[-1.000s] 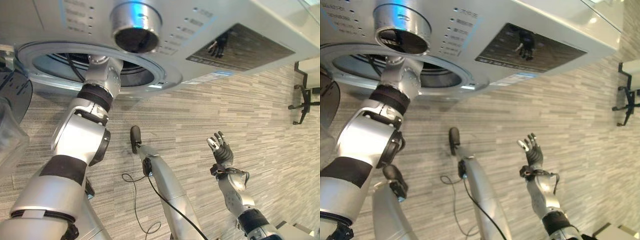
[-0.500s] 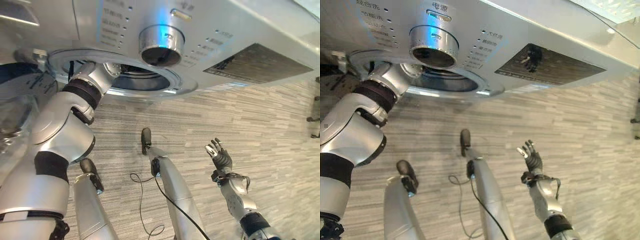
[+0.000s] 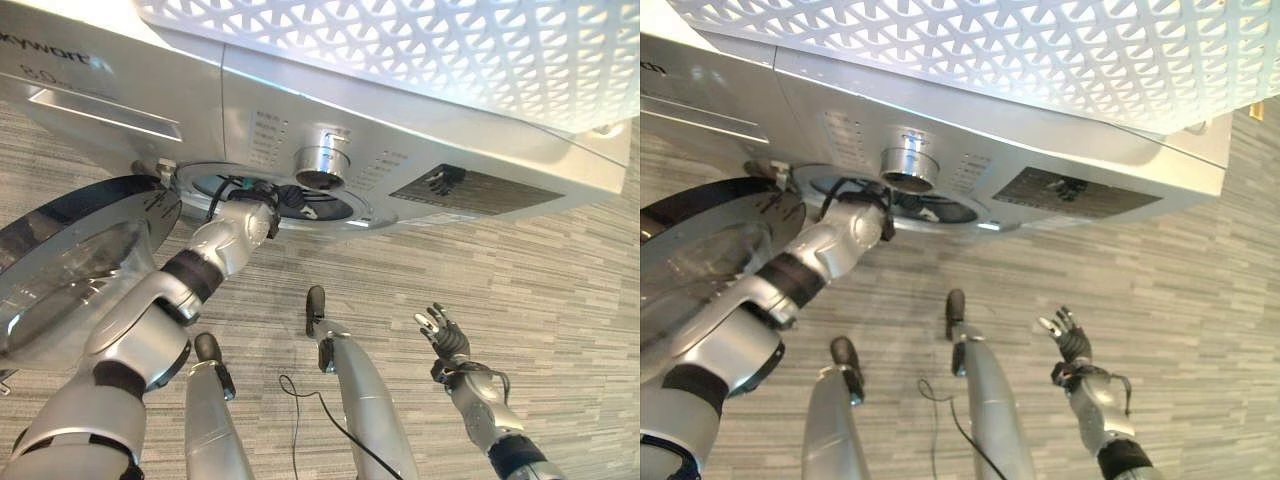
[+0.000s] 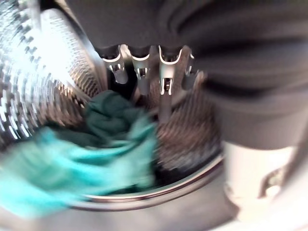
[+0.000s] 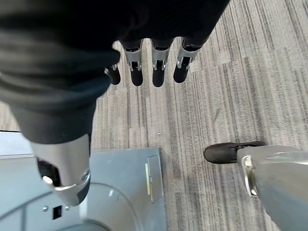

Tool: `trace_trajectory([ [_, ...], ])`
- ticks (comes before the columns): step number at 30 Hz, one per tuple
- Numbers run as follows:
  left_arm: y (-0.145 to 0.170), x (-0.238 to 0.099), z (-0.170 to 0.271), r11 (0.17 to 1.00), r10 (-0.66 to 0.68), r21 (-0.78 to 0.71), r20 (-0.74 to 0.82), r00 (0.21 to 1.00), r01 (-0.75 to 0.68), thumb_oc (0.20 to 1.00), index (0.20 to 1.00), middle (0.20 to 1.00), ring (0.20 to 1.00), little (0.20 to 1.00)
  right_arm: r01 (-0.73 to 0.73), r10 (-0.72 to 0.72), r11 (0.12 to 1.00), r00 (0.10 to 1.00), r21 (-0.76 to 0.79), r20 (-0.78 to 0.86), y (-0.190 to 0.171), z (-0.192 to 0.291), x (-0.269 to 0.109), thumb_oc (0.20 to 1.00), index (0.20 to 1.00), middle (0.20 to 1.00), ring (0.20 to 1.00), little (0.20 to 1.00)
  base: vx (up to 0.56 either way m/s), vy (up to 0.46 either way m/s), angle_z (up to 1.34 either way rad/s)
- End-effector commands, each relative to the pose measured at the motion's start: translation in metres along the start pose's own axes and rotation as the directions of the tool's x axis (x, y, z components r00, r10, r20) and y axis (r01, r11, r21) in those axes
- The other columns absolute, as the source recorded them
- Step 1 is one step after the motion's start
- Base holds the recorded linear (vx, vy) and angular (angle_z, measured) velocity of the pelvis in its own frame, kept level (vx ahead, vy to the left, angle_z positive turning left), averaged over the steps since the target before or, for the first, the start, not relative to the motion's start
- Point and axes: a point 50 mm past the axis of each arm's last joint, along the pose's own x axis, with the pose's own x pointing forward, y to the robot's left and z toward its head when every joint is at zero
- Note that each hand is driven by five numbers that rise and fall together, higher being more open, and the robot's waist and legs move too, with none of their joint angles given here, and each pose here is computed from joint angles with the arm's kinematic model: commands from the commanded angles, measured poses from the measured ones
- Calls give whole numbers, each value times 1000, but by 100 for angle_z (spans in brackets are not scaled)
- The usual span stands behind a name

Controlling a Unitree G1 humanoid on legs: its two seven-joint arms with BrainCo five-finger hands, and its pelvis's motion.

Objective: Grab the laundry basket,head to the washer,open it,put in the laundry and shut it.

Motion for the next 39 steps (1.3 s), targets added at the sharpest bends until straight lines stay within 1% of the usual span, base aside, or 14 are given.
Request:
trace_trajectory([
  [1, 6, -12, 48, 980, 38, -196, 281, 959, 18, 1000, 1000, 1000, 1000, 1000, 55, -53, 997, 998, -54, 42, -20, 15, -1, 1000, 1000, 1000, 1000, 1000, 1, 80, 6],
  [6, -79, -54, 6, 910, -257, -301, 126, 958, 284, 1000, 1000, 1000, 1000, 1000, 85, -96, 984, 993, -160, -68, -30, -6, -3, 1000, 1000, 1000, 1000, 1000, 4, 80, -1],
  [7, -80, -55, 6, 910, -258, -302, 125, 958, 284, 1000, 1000, 1000, 1000, 1000, 85, -97, 983, 993, -161, -69, -30, -7, -3, 1000, 1000, 1000, 1000, 1000, -56, 74, -1],
  [9, -105, -69, -13, 899, -326, -300, 24, 945, 318, 1000, 1000, 1000, 1000, 1000, 106, -134, 976, 981, -189, -143, -39, -23, -8, 1000, 1000, 1000, 1000, 1000, -50, 71, 3],
  [10, -105, -69, -13, 899, -326, -300, 24, 945, 318, 1000, 1000, 1000, 1000, 1000, 106, -134, 976, 981, -189, -142, -39, -23, -8, 1000, 1000, 1000, 1000, 1000, 40, 72, 7],
  [11, -122, -83, -29, 891, -369, -308, -63, 927, 333, 1000, 1000, 1000, 1000, 1000, 122, -165, 970, 966, -211, -200, -44, -35, -11, 1000, 1000, 1000, 1000, 1000, 62, 77, 5],
  [17, -160, -133, -73, 867, -440, -391, -315, 841, 308, 1000, 1000, 1000, 1000, 1000, 182, -278, 944, 887, -274, -368, -69, -74, -34, 1000, 1000, 1000, 1000, 1000, 104, 92, 8],
  [22, -197, -191, -101, 819, -516, -536, -529, 674, 206, 1000, 1000, 1000, 1000, 1000, 255, -379, 919, 775, -299, -505, -91, -105, -62, 1000, 1000, 1000, 1000, 1000, 136, 59, 13],
  [24, -199, -201, -105, 806, -528, -564, -550, 647, 178, 1000, 1000, 1000, 1000, 1000, 268, -393, 915, 761, -302, -516, -94, -107, -65, 1000, 1000, 1000, 1000, 1000, 105, 33, 23],
  [26, -202, -216, -108, 767, -532, -639, -577, 620, 64, 1000, 1000, 1000, 1000, 1000, 299, -417, 907, 742, -298, -524, -98, -108, -68, 1000, 1000, 1000, 1000, 1000, 96, 50, 11],
  [27, -202, -220, -107, 744, -536, -668, -575, 618, 25, 1000, 1000, 1000, 1000, 1000, 305, -422, 905, 736, -297, -530, -100, -109, -69, 1000, 1000, 1000, 1000, 1000, 136, 74, 5],
  [29, -193, -232, -110, 688, -493, -713, -597, 633, -137, 1000, 1000, 1000, 1000, 1000, 316, -441, 896, 719, -312, -537, -105, -110, -74, 1000, 1000, 1000, 1000, 1000, 117, 82, 20],
  [35, -185, -240, -108, 620, -448, -739, -608, 655, -262, 1000, 1000, 1000, 1000, 1000, 309, -431, 900, 727, -306, -535, -96, -114, -71, 1000, 1000, 1000, 1000, 1000, -3, 130, 8],
  [39, -178, -234, -108, 623, -416, -735, -600, 684, -266, 1000, 1000, 1000, 1000, 1000, 302, -417, 907, 744, -294, -522, -90, -113, -67, 1000, 1000, 1000, 1000, 1000, -88, 215, -4],
])
